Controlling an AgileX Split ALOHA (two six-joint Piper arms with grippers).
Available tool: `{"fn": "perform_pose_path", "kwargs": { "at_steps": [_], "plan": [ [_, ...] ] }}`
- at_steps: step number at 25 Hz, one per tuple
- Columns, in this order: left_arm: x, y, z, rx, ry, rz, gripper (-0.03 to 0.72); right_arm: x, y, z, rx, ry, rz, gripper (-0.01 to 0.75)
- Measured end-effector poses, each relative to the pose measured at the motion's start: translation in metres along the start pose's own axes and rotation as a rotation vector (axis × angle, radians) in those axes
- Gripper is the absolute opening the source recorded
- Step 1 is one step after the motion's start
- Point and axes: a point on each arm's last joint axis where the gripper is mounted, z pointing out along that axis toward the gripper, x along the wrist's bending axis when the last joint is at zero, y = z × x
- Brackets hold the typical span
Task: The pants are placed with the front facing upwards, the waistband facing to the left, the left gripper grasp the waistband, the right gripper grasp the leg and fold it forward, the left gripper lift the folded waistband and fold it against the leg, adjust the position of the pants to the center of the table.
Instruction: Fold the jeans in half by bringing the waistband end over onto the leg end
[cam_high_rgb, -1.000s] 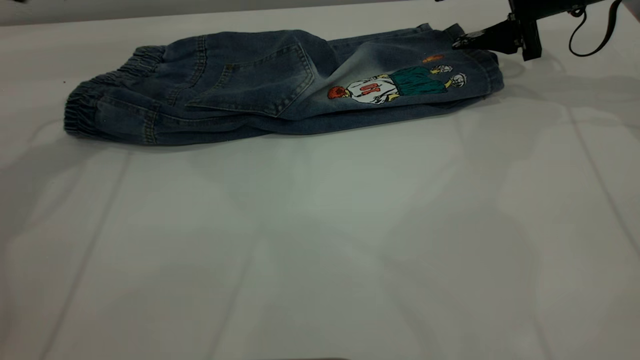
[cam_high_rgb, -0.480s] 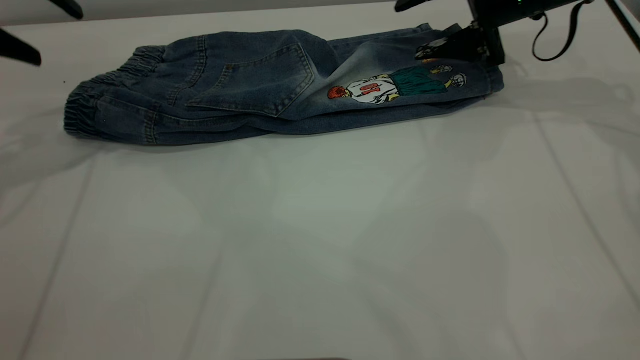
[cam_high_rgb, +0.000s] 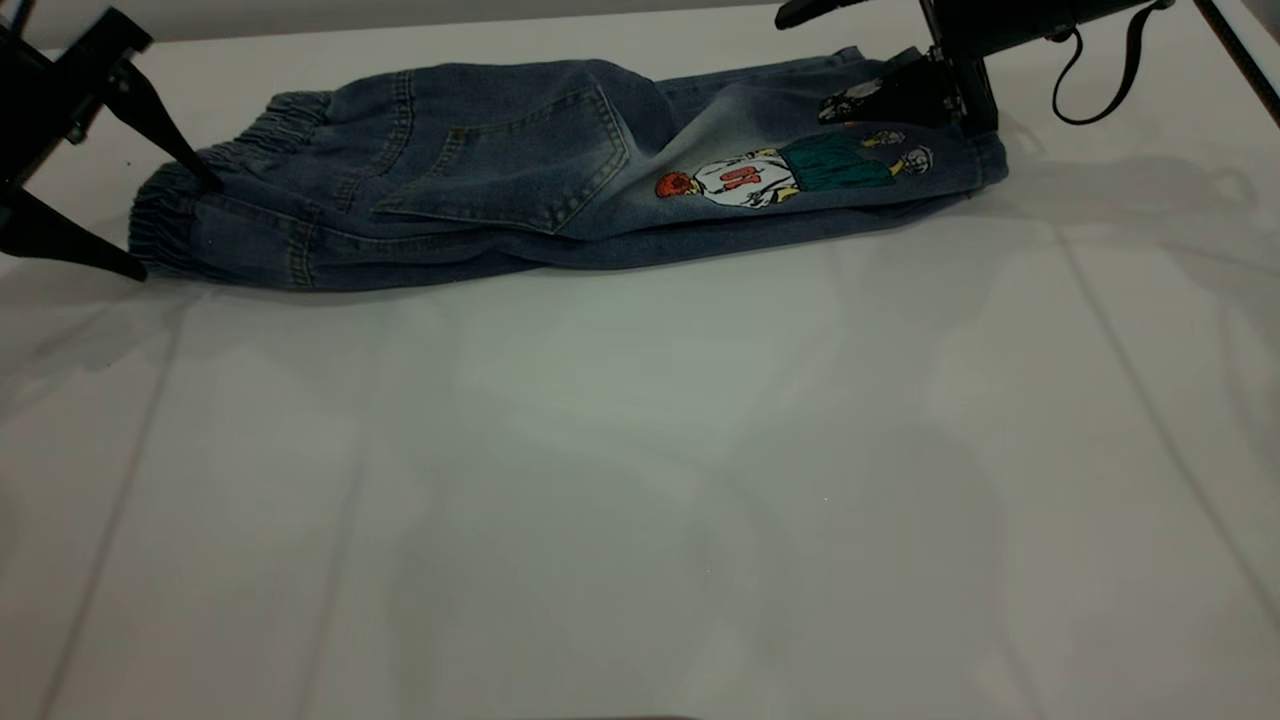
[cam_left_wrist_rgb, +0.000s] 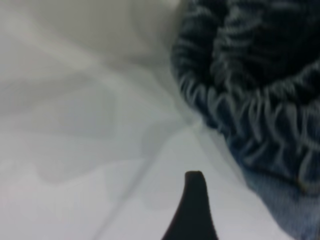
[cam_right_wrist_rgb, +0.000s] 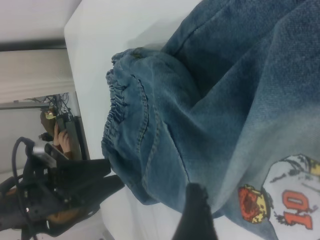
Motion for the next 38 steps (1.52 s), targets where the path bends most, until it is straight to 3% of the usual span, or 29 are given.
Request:
{"fn": "perform_pose_path", "kwargs": {
  "at_steps": [5, 17, 21, 28, 33, 38],
  "plan": [
    [-0.003, 0.008, -0.001, -0.066, -0.015, 0.015, 0.559, 0.000, 0.000, 0.000, -0.001, -0.002, -0.001, 0.484],
    [0.008, 0.009, 0.029, -0.047, -0.037, 0.064, 0.538, -0.002, -0.001, 0.000, 0.013, -0.019, -0.014, 0.484],
    [0.007, 0.011, 0.030, -0.072, -0.051, 0.072, 0.428, -0.002, -0.002, 0.000, 0.017, -0.025, -0.019, 0.484],
    [0.009, 0.011, 0.032, -0.070, -0.042, 0.099, 0.104, 0.015, -0.012, 0.018, 0.062, 0.026, -0.042, 0.475],
    [0.003, 0.012, 0.020, -0.092, -0.032, 0.169, 0.078, 0.053, -0.027, 0.053, 0.114, 0.064, -0.149, 0.474],
    [-0.016, 0.011, -0.022, -0.151, -0.039, 0.305, 0.078, 0.085, -0.050, 0.096, 0.127, -0.059, -0.281, 0.473]
  ]
}}
